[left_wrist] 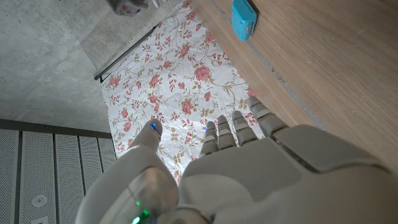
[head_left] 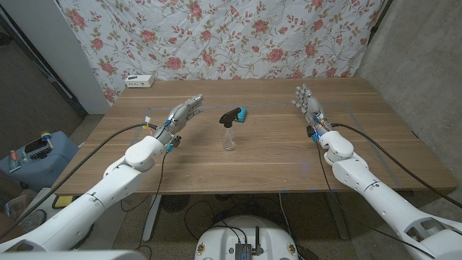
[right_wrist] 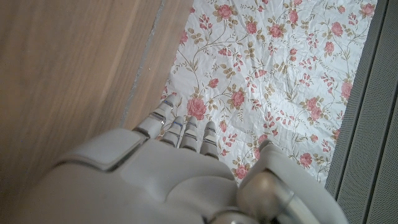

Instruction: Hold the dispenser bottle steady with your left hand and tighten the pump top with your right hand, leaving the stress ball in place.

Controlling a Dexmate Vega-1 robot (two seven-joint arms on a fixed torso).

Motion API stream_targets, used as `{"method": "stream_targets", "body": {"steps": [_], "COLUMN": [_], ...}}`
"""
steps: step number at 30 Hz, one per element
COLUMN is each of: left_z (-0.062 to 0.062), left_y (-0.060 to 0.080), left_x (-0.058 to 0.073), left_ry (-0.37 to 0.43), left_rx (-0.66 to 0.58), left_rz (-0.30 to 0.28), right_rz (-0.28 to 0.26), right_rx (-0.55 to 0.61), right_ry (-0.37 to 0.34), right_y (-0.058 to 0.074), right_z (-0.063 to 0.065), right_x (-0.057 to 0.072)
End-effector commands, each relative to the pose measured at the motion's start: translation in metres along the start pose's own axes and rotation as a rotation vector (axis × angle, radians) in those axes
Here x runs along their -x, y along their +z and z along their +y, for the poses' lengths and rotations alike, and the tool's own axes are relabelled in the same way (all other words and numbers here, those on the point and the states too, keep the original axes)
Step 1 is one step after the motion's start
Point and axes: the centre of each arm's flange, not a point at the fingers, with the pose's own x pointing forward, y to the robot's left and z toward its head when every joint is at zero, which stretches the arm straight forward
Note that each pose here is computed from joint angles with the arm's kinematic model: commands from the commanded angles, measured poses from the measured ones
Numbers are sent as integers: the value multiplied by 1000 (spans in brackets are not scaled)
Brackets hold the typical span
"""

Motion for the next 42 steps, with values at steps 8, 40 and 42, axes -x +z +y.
{"method": "stream_targets", "body": {"steps": [8, 40, 42], "left_z": [1, -13, -15], "left_y": [-1, -7, -7], "left_x": [22, 28, 27], "left_ry": [-51, -172, -181], "left_rx": [-41, -123, -127], "left_rz": [-15, 2, 3], "right_rz": [27, 47, 49], "right_rx": [-23, 14, 15], "right_ry": [-25, -66, -69], "right_y": [-2, -5, -5], "right_z": [1, 15, 15], "right_x": [4, 8, 8]}}
